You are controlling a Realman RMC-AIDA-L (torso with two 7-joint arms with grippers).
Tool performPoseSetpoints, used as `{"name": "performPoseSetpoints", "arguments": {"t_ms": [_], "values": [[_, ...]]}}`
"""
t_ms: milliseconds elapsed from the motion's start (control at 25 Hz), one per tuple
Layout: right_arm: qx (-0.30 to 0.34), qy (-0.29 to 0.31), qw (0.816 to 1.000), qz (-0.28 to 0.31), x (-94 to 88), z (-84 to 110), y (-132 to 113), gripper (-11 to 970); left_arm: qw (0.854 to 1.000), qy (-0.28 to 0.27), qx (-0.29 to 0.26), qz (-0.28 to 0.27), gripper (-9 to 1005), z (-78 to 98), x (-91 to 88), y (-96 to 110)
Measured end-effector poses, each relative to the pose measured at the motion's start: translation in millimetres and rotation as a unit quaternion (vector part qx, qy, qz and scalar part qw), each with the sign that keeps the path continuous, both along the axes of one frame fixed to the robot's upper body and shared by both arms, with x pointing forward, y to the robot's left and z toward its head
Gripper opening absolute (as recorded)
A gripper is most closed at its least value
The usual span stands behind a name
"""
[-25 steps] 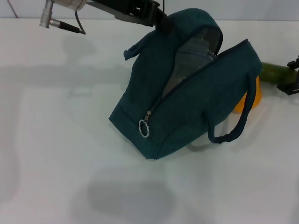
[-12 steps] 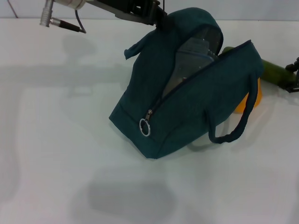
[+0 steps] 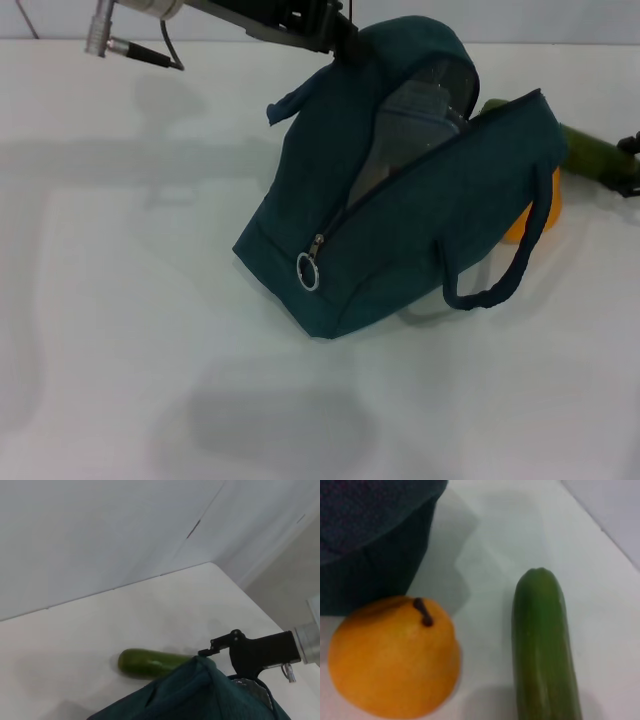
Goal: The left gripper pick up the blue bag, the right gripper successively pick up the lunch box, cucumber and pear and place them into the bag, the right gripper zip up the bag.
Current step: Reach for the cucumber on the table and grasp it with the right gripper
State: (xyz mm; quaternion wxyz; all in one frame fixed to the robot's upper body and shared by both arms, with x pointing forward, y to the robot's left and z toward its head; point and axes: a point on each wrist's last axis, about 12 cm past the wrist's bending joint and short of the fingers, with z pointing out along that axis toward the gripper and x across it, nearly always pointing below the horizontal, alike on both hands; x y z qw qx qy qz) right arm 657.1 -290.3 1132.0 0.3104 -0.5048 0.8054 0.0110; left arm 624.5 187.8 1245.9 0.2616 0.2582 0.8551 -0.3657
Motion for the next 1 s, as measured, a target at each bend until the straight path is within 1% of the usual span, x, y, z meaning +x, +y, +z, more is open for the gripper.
{"name": "performPoseSetpoints", "arguments": {"t_ms": [80,280,360,480,520,640,800,920,1000], "values": [[0.016,-0.003,1.0,-0.012,-1.9,1.2,-6,495,1.0,0.0,0.0,0.0,48,-0.2,-0.2,0],[0.067,-0.01,0.997,-0.031,-13.5,3.4,-21,494,1.0,-0.002,0.002,0.0,47,-0.3,-0.1,2],[0.071,-0.011,0.997,-0.034,-15.7,2.5,-23,494,1.0,-0.003,0.002,0.0,47,-0.3,0.0,3],[0.086,-0.014,0.995,-0.048,-27.6,-4.1,-30,493,1.0,-0.003,0.003,0.001,47,-0.6,0.0,3],[0.1,-0.023,0.993,-0.057,-33.9,-5.5,-34,493,1.0,-0.003,0.003,0.001,47,-0.8,-0.1,4],[0.127,-0.044,0.989,-0.067,-44.4,-6.1,-41,492,1.0,-0.002,0.003,0.001,48,-1.7,-0.5,4],[0.178,-0.088,0.978,-0.068,-60.6,-4.3,-50,491,1.0,-0.001,0.002,0.001,48,-2.3,-0.9,3],[0.212,-0.107,0.97,-0.059,-69.0,-3.1,-52,491,1.0,-0.001,0.002,0.001,48,-2.3,-0.9,3],[0.226,-0.114,0.966,-0.054,-71.2,-3.4,-52,490,1.0,-0.002,0.002,0.001,48,-1.6,-0.5,3]]}}
